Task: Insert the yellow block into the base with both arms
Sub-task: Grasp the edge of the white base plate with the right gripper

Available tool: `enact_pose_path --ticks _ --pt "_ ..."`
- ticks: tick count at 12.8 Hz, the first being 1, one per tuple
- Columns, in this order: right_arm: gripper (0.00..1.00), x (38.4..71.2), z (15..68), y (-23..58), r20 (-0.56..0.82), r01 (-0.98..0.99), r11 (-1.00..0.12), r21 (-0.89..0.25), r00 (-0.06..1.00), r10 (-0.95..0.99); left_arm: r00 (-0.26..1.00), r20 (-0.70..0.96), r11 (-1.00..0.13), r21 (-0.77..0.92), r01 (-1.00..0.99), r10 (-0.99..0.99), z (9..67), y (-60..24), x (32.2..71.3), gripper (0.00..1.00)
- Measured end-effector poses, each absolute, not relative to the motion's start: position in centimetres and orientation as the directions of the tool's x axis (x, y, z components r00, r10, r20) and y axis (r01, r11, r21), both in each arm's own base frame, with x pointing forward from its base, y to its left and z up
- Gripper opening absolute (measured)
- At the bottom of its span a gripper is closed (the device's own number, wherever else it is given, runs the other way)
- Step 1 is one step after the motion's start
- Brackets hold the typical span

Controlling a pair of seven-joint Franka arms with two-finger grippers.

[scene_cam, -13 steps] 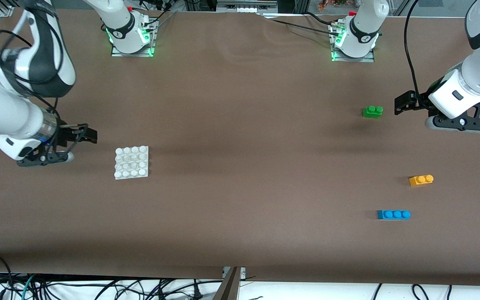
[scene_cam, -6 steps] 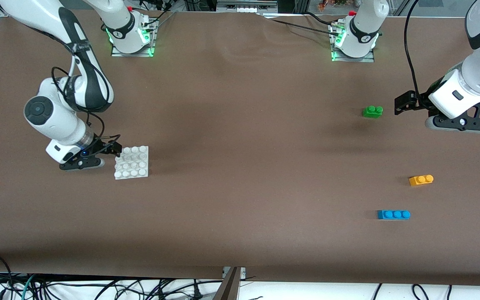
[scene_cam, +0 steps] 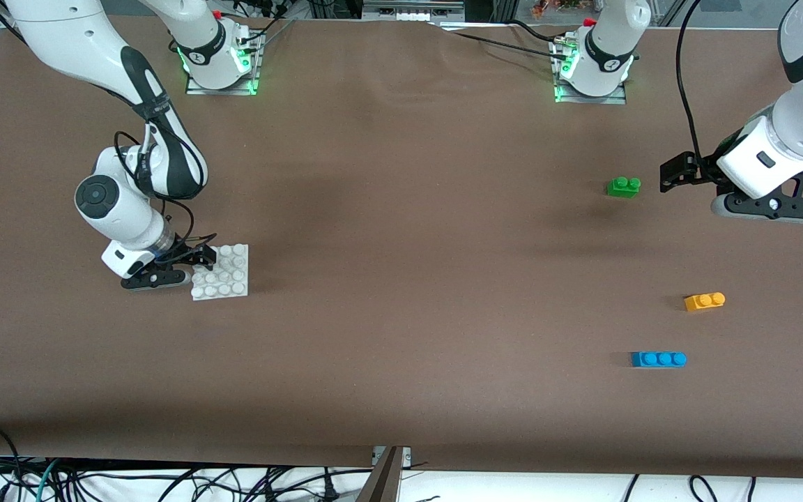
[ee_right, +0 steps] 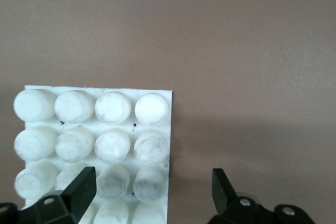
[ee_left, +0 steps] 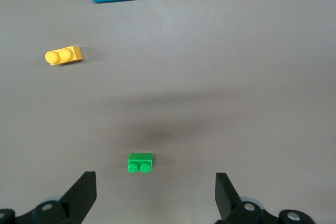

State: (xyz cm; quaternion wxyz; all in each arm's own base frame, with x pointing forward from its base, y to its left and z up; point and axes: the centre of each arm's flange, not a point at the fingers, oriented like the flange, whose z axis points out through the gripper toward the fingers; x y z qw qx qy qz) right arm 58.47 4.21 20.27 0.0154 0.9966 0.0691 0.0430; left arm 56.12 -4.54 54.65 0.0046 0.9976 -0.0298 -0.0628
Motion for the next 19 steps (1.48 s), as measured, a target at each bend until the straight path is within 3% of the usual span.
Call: enact_pose_path --ticks 19 --pt "0.95 59.0 19.2 5.7 0.116 0.095 -0.995 0.016 0.989 0.096 0.990 -0.126 -0.998 0.013 -0.059 -0.060 54.6 -4.5 56.1 1.00"
